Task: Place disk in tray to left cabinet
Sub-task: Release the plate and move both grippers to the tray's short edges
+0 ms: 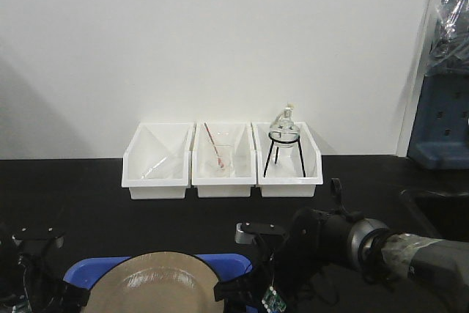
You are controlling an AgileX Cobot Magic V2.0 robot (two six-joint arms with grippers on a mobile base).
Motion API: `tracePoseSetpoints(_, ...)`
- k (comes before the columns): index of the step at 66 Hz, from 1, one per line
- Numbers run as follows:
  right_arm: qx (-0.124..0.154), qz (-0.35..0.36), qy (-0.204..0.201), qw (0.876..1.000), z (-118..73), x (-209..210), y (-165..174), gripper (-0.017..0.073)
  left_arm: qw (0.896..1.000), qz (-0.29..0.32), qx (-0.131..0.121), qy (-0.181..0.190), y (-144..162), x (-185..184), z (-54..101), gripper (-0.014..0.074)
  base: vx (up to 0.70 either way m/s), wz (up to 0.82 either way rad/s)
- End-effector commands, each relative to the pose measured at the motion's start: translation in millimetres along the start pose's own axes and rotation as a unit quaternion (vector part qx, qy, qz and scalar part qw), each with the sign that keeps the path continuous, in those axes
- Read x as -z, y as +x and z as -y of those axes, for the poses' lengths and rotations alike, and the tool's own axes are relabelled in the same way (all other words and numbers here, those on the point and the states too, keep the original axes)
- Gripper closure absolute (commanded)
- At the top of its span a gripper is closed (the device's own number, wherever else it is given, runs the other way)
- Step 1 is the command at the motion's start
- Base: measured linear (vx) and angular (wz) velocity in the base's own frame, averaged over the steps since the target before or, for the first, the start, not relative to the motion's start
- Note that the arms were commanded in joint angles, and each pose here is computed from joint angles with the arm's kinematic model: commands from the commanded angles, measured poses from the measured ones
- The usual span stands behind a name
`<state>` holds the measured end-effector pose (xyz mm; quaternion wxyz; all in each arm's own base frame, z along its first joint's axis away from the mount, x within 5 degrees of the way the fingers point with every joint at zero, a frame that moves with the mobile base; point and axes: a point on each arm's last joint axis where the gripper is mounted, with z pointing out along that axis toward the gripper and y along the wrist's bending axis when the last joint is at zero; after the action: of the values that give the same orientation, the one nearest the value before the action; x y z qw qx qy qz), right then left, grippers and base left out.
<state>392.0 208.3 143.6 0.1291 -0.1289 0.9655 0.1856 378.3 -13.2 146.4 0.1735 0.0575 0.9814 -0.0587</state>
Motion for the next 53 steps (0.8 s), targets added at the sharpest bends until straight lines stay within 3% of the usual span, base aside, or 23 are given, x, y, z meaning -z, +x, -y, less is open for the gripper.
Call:
tracePoseSetpoints(1, -0.011, 0.038, -0.009, 0.999, -8.6, 21, -12, 0.0113, 1.000, 0.009, 0.005, 0.009, -6, 13, 4.3, 0.0090, 0.00, 0.00)
tracePoseSetpoints(10, -0.037, 0.022, -0.010, 0.999, -6.7, 15, -9, 0.0163, 1.000, 0.000, 0.018, 0.022, -4, 13, 6.6, 0.0092, 0.00, 0.00)
tracePoseSetpoints(22, -0.058, 0.005, -0.011, 0.998, -4.9, 8, -5, 0.0321, 0.997, 0.002, 0.057, 0.052, -5, 14, 12.3, 0.0148, 0.00, 0.00)
tracePoseSetpoints(40, -0.083, -0.007, -0.020, 0.996, -5.5, 8, -4, 0.0567, 0.990, -0.010, 0.066, 0.128, -4, 16, 26.2, 0.0403, 0.00, 0.00)
tracePoseSetpoints(53, -0.116, -0.017, -0.035, 0.993, -8.8, 9, -2, 0.0569, 0.980, -0.023, 0.084, 0.180, -3, 20, 35.6, 0.0603, 0.00, 0.00)
